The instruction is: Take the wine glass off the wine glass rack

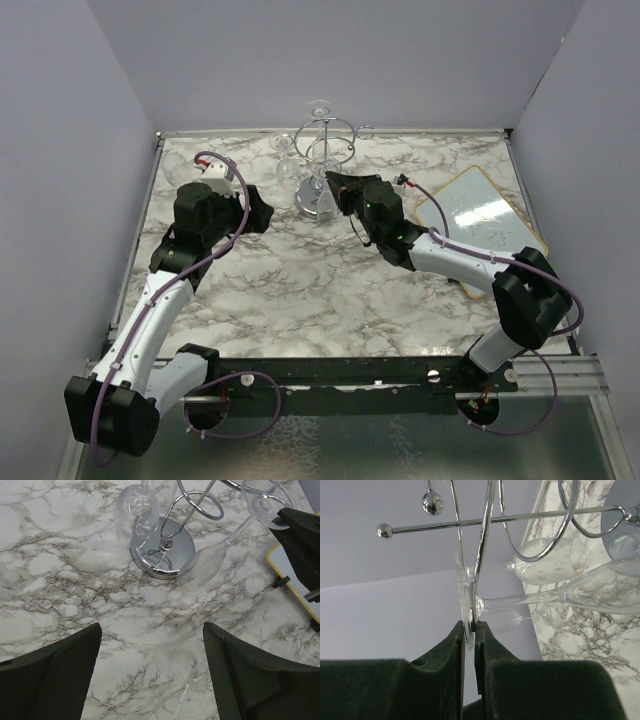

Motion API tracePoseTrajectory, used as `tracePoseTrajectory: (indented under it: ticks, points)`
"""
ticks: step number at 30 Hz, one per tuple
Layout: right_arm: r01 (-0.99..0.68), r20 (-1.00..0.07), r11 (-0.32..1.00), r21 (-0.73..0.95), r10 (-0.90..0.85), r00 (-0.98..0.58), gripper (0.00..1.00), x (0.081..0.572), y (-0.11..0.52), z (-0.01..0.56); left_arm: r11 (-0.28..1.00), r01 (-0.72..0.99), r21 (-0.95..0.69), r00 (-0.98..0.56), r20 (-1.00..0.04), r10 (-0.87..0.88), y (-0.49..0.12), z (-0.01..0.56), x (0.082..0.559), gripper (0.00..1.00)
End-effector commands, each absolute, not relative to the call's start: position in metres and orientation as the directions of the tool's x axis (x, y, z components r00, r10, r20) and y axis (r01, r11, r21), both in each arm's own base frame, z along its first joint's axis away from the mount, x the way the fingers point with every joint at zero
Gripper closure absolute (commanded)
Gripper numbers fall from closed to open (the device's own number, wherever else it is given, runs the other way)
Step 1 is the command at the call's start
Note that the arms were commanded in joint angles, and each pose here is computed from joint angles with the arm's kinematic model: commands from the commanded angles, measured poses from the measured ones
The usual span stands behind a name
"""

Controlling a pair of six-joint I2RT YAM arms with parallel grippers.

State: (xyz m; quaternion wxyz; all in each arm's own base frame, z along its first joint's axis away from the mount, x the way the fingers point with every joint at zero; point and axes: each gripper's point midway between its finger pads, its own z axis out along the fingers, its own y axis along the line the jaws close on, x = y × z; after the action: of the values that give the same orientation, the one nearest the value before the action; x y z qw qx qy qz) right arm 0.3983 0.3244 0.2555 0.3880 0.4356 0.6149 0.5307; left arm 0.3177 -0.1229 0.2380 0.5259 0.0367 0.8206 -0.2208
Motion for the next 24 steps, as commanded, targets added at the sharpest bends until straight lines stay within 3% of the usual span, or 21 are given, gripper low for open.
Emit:
tracePoseTrajectory:
  ticks: [1,20,24]
  points:
    - [0.100,0.007,0.021,0.995,0.962,-0.273,0.99,0.400,0.318,0.275,0.907,0.290,-0.306,-0.430,-0.888,-0.162,-0.121,0.242,0.317,0.16]
    - [0.106,0.014,0.014,0.994,0.964,-0.264,0.99,0.390,0.309,0.284,0.904,0.294,-0.309,-0.429,-0.888,-0.165,-0.121,0.242,0.317,0.16]
    - [0.104,0.006,0.023,0.994,0.963,-0.270,0.93,0.389,0.309,0.284,0.904,0.293,-0.311,-0.431,-0.887,-0.165,-0.121,0.241,0.317,0.16]
